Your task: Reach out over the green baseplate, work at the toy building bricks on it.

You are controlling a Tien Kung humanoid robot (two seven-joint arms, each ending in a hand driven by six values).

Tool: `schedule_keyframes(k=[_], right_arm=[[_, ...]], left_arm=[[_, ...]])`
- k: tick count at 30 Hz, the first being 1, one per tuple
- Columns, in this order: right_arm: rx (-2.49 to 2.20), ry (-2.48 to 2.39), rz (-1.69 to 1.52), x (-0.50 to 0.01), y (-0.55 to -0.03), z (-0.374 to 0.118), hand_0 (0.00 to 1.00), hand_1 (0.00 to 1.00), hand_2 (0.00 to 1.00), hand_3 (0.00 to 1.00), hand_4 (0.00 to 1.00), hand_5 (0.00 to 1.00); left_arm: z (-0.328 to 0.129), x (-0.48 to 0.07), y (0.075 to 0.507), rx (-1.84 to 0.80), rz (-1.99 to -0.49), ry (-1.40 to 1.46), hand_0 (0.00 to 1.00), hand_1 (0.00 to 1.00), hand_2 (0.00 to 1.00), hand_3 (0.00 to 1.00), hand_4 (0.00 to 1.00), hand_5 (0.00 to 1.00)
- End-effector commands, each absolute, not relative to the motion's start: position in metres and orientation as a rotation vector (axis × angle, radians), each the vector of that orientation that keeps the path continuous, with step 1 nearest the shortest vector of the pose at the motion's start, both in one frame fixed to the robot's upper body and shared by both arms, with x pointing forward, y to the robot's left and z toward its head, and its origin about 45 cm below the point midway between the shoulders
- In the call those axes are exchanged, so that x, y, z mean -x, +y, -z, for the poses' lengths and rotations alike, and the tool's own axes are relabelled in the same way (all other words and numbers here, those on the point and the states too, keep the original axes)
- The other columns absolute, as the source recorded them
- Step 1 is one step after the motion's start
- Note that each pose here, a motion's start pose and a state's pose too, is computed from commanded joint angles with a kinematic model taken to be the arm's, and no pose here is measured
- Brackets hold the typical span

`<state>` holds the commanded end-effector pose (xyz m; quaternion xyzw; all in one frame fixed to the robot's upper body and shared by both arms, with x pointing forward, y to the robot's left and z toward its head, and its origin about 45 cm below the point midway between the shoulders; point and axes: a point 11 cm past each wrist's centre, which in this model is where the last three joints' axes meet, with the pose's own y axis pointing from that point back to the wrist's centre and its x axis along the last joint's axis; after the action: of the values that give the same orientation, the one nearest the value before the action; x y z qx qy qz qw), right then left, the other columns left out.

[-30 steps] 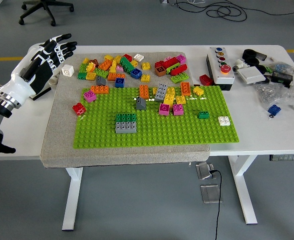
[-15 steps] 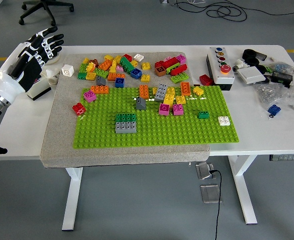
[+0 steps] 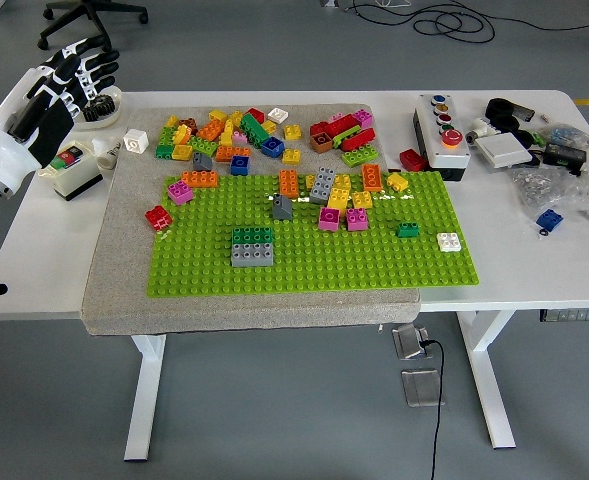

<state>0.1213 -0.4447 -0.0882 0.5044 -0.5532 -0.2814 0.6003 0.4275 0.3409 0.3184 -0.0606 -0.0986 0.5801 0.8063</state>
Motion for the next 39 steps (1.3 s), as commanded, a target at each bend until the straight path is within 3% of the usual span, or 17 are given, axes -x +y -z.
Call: schedule_keyframes(k=[39], right_arm=[[-1.132,-1.248,0.626,-0.1140,-0.4468,0.0893,0.741,0.646,0.683,0.610,0.807,0.528]], left_arm=[[-0.3272,-0.4319,0.3424,0.126,-1.280,-0.242,0.923,0.894,0.840,0.871,0.955,0.701]])
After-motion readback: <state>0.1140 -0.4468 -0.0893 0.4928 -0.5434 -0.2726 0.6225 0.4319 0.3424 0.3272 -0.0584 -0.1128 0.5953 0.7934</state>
